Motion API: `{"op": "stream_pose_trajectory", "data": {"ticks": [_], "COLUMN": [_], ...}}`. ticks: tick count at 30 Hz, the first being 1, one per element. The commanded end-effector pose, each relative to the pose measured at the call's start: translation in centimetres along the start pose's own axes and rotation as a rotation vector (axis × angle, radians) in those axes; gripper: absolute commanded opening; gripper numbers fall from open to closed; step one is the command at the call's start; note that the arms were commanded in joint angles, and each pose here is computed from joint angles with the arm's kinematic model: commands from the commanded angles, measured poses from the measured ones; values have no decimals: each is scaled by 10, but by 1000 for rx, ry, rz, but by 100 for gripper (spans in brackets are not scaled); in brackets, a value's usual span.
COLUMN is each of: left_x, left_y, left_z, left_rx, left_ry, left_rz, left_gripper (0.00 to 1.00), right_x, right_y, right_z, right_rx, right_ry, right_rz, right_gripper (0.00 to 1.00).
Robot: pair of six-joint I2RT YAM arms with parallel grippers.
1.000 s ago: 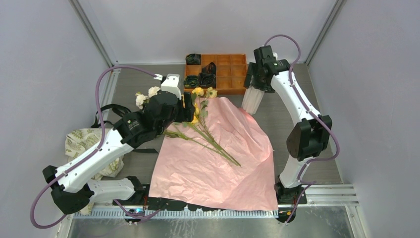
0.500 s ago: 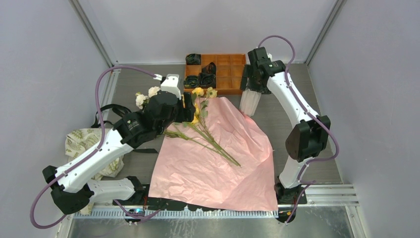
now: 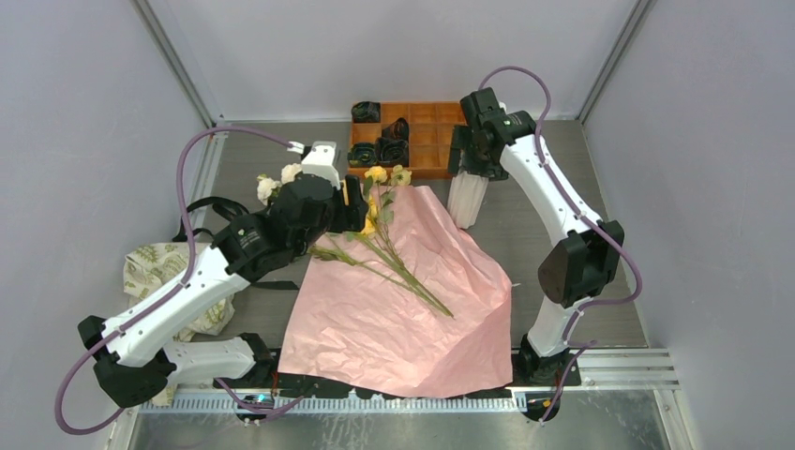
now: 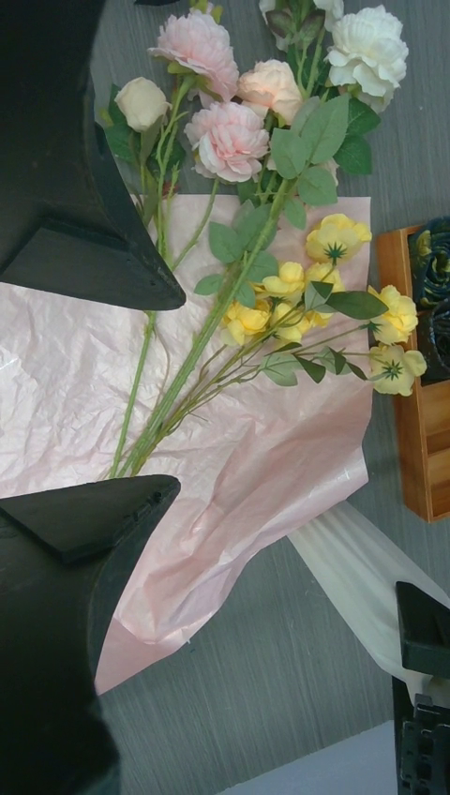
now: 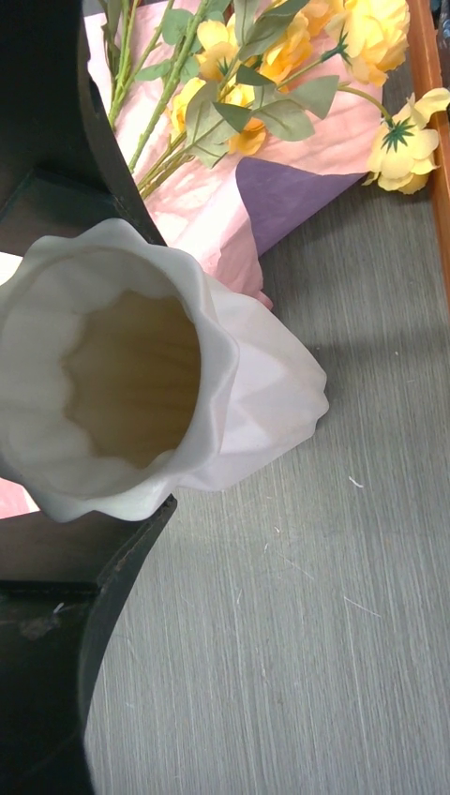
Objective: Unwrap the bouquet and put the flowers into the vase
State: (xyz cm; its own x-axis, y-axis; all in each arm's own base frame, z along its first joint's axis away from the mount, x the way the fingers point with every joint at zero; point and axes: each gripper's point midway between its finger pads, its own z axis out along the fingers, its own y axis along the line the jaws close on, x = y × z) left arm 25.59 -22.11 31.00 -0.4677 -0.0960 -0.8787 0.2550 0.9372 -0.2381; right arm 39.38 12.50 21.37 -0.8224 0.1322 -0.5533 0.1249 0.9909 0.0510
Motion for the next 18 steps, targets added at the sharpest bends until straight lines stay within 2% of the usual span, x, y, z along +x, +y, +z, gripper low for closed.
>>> {"op": "stream_pose_trajectory", "data": {"ticks": [1, 5, 10, 15, 18], "left_x": [-12, -10, -7, -7, -7], "left_y": [4, 5, 4, 4, 5], "left_z": [-9, -7, -7, -7, -7], "left_rx": [3, 0, 2, 3, 1], "left_ry": [-49, -45, -41, -42, -44], "left_rz": [-26, -26, -27, -28, -30], "left_gripper": [66, 66, 66, 66, 66], "right_x": [-27, -23, -25, -44, -46], "right_y": [12, 10, -4, -25, -28], "right_z": [-28, -24, -19, -22, -20], "right_rx": [-56, -15, 87, 219, 234], "right_ry": [-125, -137, -181, -252, -255], "right_rz": [7, -17, -37, -57, -52], "right_gripper": [77, 74, 61, 62, 65]}}
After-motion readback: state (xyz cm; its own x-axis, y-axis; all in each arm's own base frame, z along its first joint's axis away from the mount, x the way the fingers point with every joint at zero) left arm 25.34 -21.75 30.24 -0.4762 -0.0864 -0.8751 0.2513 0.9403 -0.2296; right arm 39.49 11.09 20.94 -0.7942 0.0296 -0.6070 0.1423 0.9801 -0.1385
